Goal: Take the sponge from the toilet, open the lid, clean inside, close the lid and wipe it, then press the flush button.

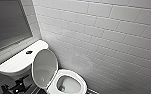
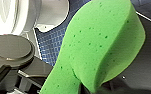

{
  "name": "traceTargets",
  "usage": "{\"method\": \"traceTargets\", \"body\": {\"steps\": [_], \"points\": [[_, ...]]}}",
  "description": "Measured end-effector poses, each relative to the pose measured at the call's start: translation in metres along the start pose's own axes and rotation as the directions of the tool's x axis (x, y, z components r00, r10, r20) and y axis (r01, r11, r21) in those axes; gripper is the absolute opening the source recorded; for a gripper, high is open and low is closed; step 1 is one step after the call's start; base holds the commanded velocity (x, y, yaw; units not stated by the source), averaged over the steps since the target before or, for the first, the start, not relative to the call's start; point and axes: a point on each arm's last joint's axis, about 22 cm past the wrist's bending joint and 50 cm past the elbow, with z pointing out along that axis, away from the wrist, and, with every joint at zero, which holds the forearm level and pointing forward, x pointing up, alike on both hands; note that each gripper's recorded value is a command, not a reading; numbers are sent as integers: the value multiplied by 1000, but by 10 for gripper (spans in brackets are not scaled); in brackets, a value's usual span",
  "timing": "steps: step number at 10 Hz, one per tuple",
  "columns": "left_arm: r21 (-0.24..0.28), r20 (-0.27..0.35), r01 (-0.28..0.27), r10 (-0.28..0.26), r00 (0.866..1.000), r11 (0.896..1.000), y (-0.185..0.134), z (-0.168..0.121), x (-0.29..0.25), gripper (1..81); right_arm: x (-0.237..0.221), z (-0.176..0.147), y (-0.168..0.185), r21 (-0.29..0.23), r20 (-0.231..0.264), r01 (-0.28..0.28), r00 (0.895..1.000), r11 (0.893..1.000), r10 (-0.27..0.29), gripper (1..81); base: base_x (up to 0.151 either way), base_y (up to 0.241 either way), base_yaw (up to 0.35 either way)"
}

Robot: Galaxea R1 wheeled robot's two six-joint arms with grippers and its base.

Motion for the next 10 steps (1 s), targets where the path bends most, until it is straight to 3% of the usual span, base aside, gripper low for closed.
{"method": "traceTargets", "body": {"steps": [2,4,6,7,8,9,10], "points": [[17,10,-27,27,1000,999,-10,-5,0,811,0,0,1,-2,-1,1,1000,1000,-1,10,0,0,0],[41,44,-90,88,995,995,-27,-11,-4,811,1,1,4,-7,-3,4,1000,1000,-4,10,0,0,0],[117,78,-170,162,984,978,-72,-30,1,811,-2,6,3,-4,-2,4,1000,1000,-4,10,0,0,0],[133,126,-239,223,967,962,-86,-37,-4,811,-3,8,2,-2,-1,4,1000,1000,-4,10,0,0,0],[118,188,-329,305,934,937,-90,-40,-12,811,-1,7,5,-7,-3,8,1000,1000,-8,10,0,0,0],[104,254,-432,396,882,896,-96,-42,-19,811,0,6,9,-15,-4,13,1000,1000,-13,10,0,0,0],[91,321,-548,497,806,831,-108,-46,-21,811,1,6,12,-19,-4,23,1000,1000,-23,10,0,0,0]]}}
